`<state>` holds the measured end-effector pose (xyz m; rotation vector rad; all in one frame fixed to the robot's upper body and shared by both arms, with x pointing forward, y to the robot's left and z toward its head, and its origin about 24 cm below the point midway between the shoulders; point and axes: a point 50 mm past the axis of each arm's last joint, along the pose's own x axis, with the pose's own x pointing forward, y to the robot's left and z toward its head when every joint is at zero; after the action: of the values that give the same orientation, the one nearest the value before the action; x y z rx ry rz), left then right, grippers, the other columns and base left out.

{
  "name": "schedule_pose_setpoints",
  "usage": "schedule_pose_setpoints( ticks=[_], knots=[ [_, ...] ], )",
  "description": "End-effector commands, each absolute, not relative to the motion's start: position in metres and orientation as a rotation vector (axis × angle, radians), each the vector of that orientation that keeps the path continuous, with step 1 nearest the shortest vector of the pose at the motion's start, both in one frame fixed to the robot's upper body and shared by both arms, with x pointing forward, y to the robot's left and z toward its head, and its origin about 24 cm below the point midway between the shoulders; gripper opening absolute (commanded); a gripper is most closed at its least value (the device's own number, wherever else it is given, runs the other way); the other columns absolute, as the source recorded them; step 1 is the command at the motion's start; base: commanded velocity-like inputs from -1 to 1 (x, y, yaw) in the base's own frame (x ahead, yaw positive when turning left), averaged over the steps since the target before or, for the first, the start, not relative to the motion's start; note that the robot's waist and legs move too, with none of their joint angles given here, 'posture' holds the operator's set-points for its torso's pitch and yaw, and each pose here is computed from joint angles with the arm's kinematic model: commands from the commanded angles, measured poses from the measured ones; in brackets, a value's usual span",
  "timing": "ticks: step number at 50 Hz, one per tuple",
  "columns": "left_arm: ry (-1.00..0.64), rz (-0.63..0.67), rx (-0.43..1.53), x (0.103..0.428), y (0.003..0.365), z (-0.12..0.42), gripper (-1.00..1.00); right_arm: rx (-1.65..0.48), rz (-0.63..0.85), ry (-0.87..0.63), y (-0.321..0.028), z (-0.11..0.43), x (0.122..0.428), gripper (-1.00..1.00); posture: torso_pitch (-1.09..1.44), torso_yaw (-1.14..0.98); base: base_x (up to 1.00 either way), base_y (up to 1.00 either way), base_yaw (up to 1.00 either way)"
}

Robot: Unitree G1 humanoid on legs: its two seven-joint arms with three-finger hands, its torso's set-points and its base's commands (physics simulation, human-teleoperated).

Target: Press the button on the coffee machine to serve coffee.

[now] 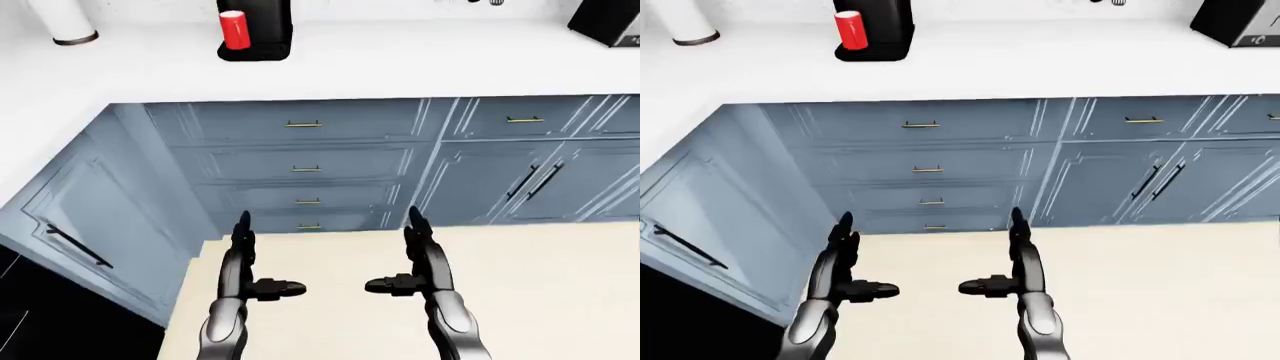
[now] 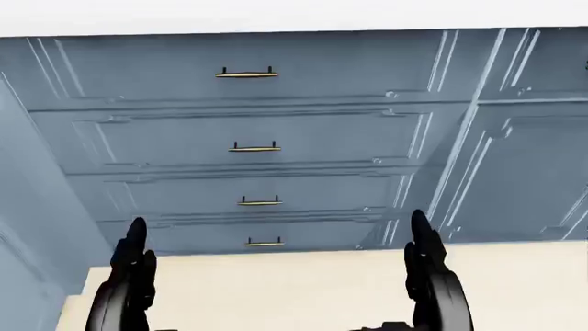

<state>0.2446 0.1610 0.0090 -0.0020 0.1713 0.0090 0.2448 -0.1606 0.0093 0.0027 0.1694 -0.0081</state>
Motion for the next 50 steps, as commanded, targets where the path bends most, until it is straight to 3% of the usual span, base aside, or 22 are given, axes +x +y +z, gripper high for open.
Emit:
schedule_pose_setpoints(
  ticks=[1,17,24,41,50],
  knots=[
    [0.010,0.010,-0.007,0.254,0.162,0.041,1.00,-0.003,-0.032,-0.002,-0.163,0.043,0.252,1.00,0.00,0.00,0.00,0.00,0.00],
    [0.018,0.017,-0.012,0.255,0.163,0.040,1.00,0.000,-0.030,-0.007,-0.162,0.045,0.254,1.00,0.00,0.00,0.00,0.00,0.00],
    [-0.001,0.032,-0.014,0.256,0.165,0.061,1.00,-0.020,-0.034,-0.010,-0.161,0.070,0.258,1.00,0.00,0.00,0.00,0.00,0.00],
    [-0.055,0.041,-0.027,0.285,0.182,0.174,1.00,-0.149,-0.043,-0.082,-0.159,0.181,0.293,1.00,0.00,0.00,0.00,0.00,0.00],
    [-0.088,0.057,-0.032,0.303,0.187,0.243,1.00,-0.097,-0.033,-0.110,-0.168,0.257,0.299,1.00,0.00,0.00,0.00,0.00,0.00]
  ],
)
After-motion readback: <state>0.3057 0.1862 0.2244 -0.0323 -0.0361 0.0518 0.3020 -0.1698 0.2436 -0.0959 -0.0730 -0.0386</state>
